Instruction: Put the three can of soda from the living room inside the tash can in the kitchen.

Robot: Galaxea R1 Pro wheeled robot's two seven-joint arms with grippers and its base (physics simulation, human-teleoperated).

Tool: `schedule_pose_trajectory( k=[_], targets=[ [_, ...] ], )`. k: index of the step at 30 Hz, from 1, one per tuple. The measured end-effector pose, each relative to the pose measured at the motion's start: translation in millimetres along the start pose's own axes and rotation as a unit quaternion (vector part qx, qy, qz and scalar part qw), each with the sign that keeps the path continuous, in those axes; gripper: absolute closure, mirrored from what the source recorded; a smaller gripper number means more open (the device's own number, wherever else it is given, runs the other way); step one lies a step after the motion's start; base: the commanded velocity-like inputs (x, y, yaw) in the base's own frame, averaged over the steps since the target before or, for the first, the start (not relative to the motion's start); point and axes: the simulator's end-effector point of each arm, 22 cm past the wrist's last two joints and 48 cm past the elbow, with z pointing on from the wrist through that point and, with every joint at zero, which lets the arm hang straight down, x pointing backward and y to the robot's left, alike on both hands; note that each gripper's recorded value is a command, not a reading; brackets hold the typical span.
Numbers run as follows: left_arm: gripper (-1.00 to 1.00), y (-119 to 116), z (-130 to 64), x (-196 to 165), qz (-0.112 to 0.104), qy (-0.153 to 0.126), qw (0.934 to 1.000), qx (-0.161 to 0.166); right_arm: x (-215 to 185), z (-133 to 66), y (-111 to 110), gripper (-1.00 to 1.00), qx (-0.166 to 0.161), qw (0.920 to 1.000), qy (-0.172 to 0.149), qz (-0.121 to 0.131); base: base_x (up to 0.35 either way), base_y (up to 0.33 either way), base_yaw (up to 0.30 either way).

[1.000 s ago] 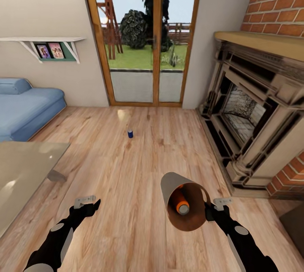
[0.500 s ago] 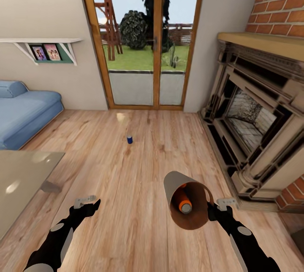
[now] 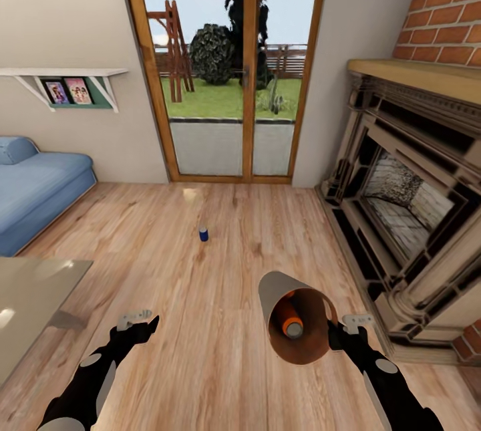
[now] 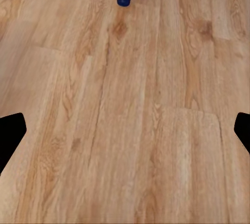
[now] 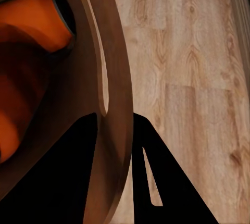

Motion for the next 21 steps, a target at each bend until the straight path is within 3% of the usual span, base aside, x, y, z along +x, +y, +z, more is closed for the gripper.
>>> schedule_pose_trajectory(
  k=[21],
  targets=[
    [-1.0, -2.5, -5.5, -17.2, 0.001, -0.016, 0.9999, 0.001, -16.7, -5.3, 2.1, 1.0, -0.001, 0.9999, -0.016, 0.001, 0.325, 0.0, 0.0]
  ],
)
